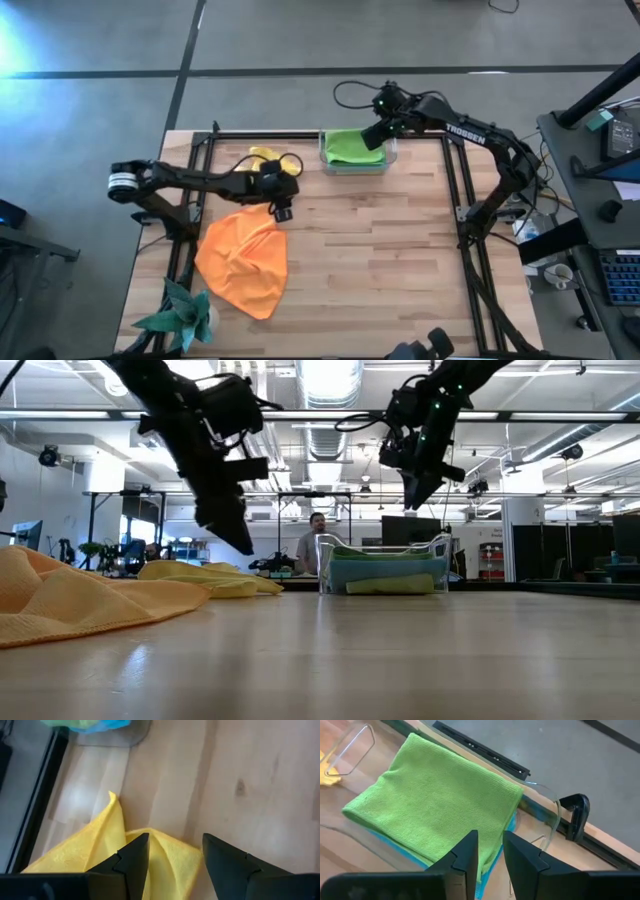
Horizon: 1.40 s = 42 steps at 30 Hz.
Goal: Fold microfiber towels
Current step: Fold the yellow microfiber cloth
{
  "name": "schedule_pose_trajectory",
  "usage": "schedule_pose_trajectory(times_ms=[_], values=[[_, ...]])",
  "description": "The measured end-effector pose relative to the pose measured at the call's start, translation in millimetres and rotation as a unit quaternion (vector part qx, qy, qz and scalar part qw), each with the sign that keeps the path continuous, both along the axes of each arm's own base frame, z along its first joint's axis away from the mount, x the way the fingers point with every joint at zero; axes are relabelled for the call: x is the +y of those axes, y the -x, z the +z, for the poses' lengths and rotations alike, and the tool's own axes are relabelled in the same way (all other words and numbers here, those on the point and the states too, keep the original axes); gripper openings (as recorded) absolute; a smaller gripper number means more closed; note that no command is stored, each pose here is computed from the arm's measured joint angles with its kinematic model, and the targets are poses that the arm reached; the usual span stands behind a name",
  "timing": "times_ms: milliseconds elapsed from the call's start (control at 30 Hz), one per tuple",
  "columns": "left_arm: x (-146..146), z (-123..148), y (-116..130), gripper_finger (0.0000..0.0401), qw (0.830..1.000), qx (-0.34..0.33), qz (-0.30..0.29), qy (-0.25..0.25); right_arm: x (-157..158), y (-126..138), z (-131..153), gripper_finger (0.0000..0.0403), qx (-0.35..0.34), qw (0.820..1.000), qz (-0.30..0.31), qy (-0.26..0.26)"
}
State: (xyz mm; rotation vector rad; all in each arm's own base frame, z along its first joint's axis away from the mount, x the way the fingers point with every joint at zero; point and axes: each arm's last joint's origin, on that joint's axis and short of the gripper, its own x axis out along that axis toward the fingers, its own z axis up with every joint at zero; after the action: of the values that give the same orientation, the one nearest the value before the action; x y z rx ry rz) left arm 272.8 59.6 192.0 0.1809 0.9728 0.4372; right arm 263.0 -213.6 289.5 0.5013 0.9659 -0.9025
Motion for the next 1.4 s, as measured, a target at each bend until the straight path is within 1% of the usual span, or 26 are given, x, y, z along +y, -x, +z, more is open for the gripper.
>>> schedule_pose_trajectory(times_ms=[100, 200, 300, 433, 533, 800, 900, 1100, 1167, 1233, 1400], values=[[-2.4, -0.9, 9.0, 0.0169, 1.0, -0.006, 0.001, -0.006, 1.5, -1.2, 0.0, 0.0089, 0.0, 1.0, -0.006, 0.002], [-3.5, -10.0, 17.0, 0.0169, 1.0, 0.007, 0.003, -0.005, 2.1, -1.9, 0.0, 0.0087, -0.002, 1.0, -0.005, 0.003], [-5.3, -20.7, 21.0, 0.0169, 1.0, -0.001, -0.005, 0.002, 2.6, -2.1, -0.9, 0.0084, 0.0, 1.0, -0.005, 0.002], [-5.2, -29.9, 19.5, 0.0169, 1.0, -0.029, -0.006, -0.001, 2.6, -2.2, -1.5, 0.0086, 0.0, 1.0, -0.004, 0.002], [-5.0, -35.4, 18.2, 0.0169, 0.999, -0.034, -0.007, -0.002, 2.7, -2.0, -2.2, 0.0088, 0.001, 1.0, -0.005, 0.001], [-3.7, -63.0, 10.9, 0.0169, 1.0, 0.008, -0.006, 0.006, 2.6, -2.2, -2.3, 0.0081, 0.0, 1.0, -0.005, 0.001], [-1.9, -66.5, 5.5, 0.0169, 1.0, 0.005, 0.005, -0.008, 2.7, -2.2, -2.3, 0.0079, 0.001, 1.0, -0.004, 0.001], [-0.7, -66.0, 3.9, 0.0168, 1.0, 0.011, 0.013, -0.017, 3.1, -2.5, -2.3, 0.0084, 0.001, 1.0, -0.003, 0.001], [-0.2, -66.1, 4.2, 0.016, 1.0, 0.012, 0.014, -0.018, 3.7, -3.0, -2.3, 0.0083, 0.001, 1.0, -0.002, 0.001], [-0.2, -66.5, 4.5, 0.0141, 1.0, 0.013, 0.014, -0.018, 3.9, -3.1, -2.4, 0.008, 0.001, 1.0, -0.002, 0.001], [-0.4, -67.1, 4.9, 0.0062, 1.0, 0.015, 0.012, -0.015, 4.9, -3.4, -2.8, 0.0073, -0.001, 1.0, 0.003, -0.006]])
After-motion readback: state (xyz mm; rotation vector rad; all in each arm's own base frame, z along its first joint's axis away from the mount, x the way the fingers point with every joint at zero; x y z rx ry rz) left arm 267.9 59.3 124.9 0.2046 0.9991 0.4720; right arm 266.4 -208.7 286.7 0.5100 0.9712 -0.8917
